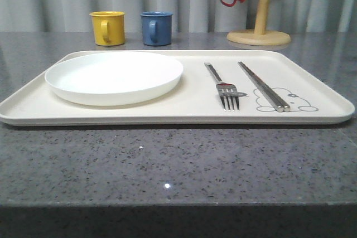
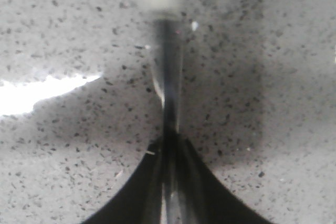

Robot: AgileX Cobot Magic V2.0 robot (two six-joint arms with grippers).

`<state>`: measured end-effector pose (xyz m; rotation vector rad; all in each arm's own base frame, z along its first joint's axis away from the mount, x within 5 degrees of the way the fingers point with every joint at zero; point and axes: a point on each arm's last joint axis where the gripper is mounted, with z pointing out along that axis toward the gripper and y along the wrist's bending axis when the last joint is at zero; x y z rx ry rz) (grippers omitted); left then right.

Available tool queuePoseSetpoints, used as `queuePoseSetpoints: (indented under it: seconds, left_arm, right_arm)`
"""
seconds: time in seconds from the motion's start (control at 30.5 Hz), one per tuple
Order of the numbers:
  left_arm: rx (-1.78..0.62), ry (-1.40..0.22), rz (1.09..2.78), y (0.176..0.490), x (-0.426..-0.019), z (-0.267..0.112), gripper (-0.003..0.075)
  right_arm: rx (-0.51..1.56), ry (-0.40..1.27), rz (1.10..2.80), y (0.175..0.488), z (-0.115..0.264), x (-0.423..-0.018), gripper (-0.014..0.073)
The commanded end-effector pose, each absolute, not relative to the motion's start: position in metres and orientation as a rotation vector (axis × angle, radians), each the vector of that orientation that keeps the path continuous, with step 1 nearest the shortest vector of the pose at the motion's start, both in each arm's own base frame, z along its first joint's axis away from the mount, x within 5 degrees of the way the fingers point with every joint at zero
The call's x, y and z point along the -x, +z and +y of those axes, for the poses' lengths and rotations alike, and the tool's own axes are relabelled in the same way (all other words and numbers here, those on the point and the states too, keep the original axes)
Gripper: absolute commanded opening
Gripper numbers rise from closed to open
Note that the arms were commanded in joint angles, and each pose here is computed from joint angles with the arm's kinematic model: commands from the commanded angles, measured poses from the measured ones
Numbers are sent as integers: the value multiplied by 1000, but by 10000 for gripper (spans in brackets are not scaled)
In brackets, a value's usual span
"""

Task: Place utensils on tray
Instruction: 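Grasp the silver spoon with the right gripper and carry it over, then lower the spoon onto the tray beside the chopsticks and release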

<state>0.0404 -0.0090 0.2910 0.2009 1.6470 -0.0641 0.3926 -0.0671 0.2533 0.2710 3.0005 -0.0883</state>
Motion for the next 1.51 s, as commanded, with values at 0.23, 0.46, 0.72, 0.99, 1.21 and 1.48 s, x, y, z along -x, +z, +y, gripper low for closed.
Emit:
queuePoseSetpoints:
  seconds: [0.23,0.46,0.72,0.99,1.21,1.48]
  left_arm:
    - [-167,-77,1551,307,-40,-8,-18]
    - [-167,-77,1551,307,-40,-8,-18]
    - [-167,-77,1551,307,-40,-8,-18]
    - [-167,-77,1551,307,-40,-8,-18]
    - [-167,-77,1551,307,-40,-8,-18]
    - [-167,-77,1551,307,-40,-8,-18]
  right_arm:
    - [-309,-57,2914,314,-62,-365,4]
    - [-254,122,2830,348,-29,-348,4]
    - [-96,212,2839,351,24,-347,4]
    - [37,263,2850,336,85,-352,4]
    - [-34,258,2917,310,96,-366,6]
    - [-84,244,2930,296,97,-374,6]
